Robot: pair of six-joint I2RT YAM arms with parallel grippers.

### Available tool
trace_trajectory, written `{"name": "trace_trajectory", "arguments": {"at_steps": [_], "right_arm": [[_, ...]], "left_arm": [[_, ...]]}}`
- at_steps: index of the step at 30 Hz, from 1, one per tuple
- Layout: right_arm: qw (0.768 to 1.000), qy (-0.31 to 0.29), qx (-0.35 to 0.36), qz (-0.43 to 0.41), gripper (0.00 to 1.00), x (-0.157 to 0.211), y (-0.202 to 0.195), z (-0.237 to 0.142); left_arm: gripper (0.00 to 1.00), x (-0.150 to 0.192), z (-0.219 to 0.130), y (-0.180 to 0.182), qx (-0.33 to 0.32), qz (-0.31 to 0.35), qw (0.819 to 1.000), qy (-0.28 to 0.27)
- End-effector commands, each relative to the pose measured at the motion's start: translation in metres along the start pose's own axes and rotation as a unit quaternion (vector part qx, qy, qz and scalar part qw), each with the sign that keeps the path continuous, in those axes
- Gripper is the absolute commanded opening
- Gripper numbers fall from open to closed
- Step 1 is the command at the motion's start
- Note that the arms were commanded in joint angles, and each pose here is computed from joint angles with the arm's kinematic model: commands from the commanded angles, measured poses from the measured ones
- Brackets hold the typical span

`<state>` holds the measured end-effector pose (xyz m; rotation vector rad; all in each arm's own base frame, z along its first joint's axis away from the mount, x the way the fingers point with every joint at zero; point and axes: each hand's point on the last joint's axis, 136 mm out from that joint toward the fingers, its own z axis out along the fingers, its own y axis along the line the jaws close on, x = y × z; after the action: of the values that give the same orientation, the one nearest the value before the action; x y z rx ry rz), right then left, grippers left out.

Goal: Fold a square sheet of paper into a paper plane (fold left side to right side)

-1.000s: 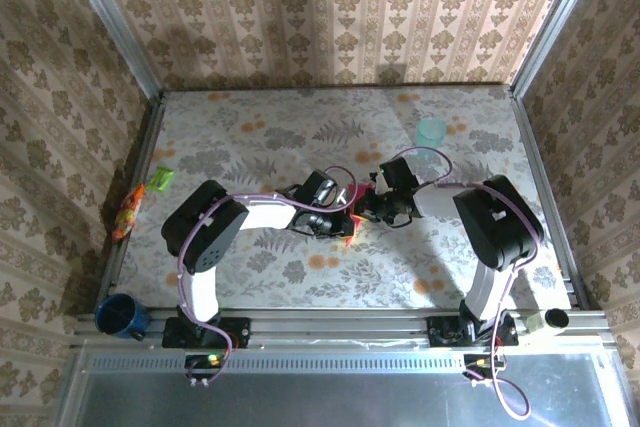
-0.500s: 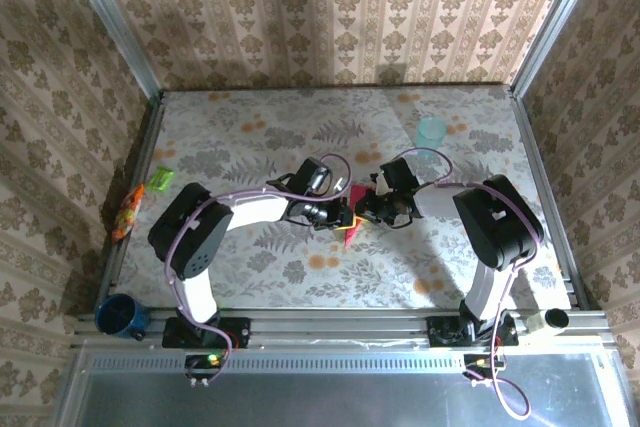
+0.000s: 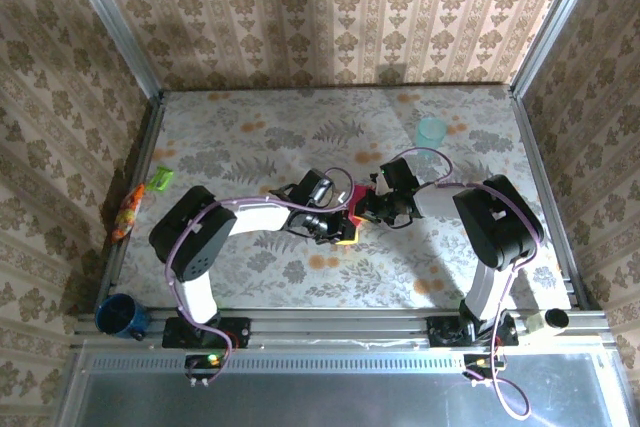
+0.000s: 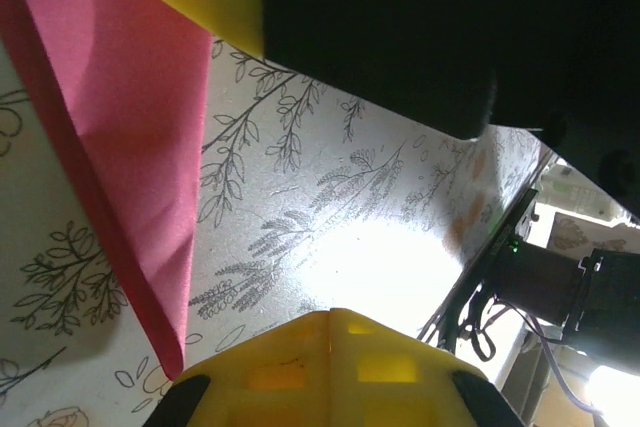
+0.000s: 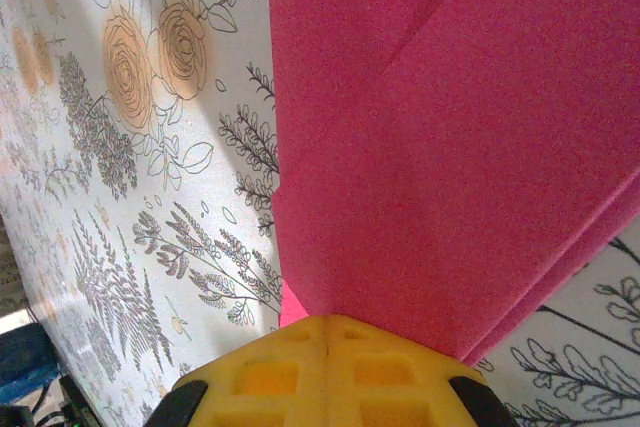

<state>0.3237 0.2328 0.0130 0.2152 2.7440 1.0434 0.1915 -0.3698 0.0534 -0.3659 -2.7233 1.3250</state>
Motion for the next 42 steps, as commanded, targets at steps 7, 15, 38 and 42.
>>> {"name": "trace_trajectory", "arguments": {"at_steps": [7,15,38,42], "right_arm": [[0.994,0.053,0.091,0.037,0.00,0.034,-0.054,0.009],[0.993,0.057,0.098,0.034,0.00,0.035,-0.056,0.009],[0.991,0.061,0.113,0.032,0.00,0.037,-0.061,0.008],[0.991,0.061,0.113,0.031,0.00,0.036,-0.060,0.008]], "left_arm": [[0.00,0.004,0.010,0.011,-0.005,-0.015,1.000,0.013],[0.00,0.008,0.015,0.022,-0.016,-0.025,0.999,0.019],[0.00,0.029,0.024,0.055,-0.053,-0.046,0.997,0.035],[0.00,0.031,0.020,0.052,-0.053,-0.041,0.997,0.032]]}}
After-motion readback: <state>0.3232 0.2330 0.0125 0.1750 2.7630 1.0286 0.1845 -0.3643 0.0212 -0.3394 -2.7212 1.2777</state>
